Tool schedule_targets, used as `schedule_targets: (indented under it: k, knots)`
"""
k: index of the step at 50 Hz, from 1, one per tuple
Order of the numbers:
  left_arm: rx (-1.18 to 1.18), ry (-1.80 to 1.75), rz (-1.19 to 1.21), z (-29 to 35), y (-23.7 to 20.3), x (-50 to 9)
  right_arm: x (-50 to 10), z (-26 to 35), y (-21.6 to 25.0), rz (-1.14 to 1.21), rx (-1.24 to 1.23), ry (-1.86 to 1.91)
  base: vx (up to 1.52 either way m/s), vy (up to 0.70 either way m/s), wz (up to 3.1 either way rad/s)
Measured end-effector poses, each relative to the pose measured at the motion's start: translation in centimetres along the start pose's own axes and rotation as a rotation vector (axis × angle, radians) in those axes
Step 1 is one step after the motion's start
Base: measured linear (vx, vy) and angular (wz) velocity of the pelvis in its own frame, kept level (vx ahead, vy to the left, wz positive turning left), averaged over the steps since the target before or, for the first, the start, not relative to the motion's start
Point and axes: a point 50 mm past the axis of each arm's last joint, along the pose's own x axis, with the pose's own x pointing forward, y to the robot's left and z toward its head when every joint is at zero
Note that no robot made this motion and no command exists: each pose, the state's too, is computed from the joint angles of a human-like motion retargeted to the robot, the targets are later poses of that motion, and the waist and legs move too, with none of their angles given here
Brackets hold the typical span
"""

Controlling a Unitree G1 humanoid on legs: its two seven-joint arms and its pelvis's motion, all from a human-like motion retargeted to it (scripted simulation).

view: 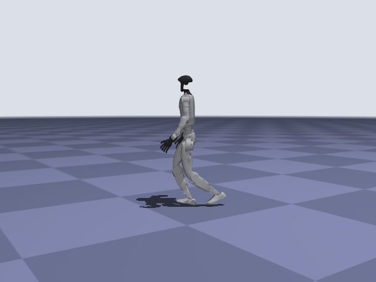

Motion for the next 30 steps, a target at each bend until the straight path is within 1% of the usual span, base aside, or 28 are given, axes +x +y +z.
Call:
schedule_targets:
  k: [3, 5, 10, 18, 22, 30]
  knots:
    - [0.018, -0.036, 0.018, 1.4, 0.6, 0.6, 0.1, 0.6, 0.7, 0.046, -0.005, -0.015, -0.47, 0.07, 0.76]
    - [0.024, -0.052, 0.051, 2.5, 1.5, 1.2, 0.4, 2.1, 1.3, 0.087, 0.007, -0.054, -0.48, 0.13, 0.79]
    - [-0.015, 0.054, 0.109, -0.1, 2.3, 0.4, 0.4, 3.9, 2.3, 0.139, -0.002, -0.132, -0.44, 0.05, 0.41]
    - [-0.082, 0.222, 0.176, -5.0, 4.0, -2.1, 0.3, 5.7, 2.5, 0.133, 0.001, -0.229, -0.17, -0.01, 0.39]
    - [-0.104, 0.232, 0.171, -6.0, 3.7, -2.8, 0.1, 5.8, 2.9, 0.125, 0.0, -0.243, -0.05, -0.1, 0.22]
    - [-0.115, 0.18, 0.077, -5.2, 1.1, -2.2, 0.0, 5.4, 4.3, 0.135, 0.015, -0.227, -0.02, -0.11, 0.17]
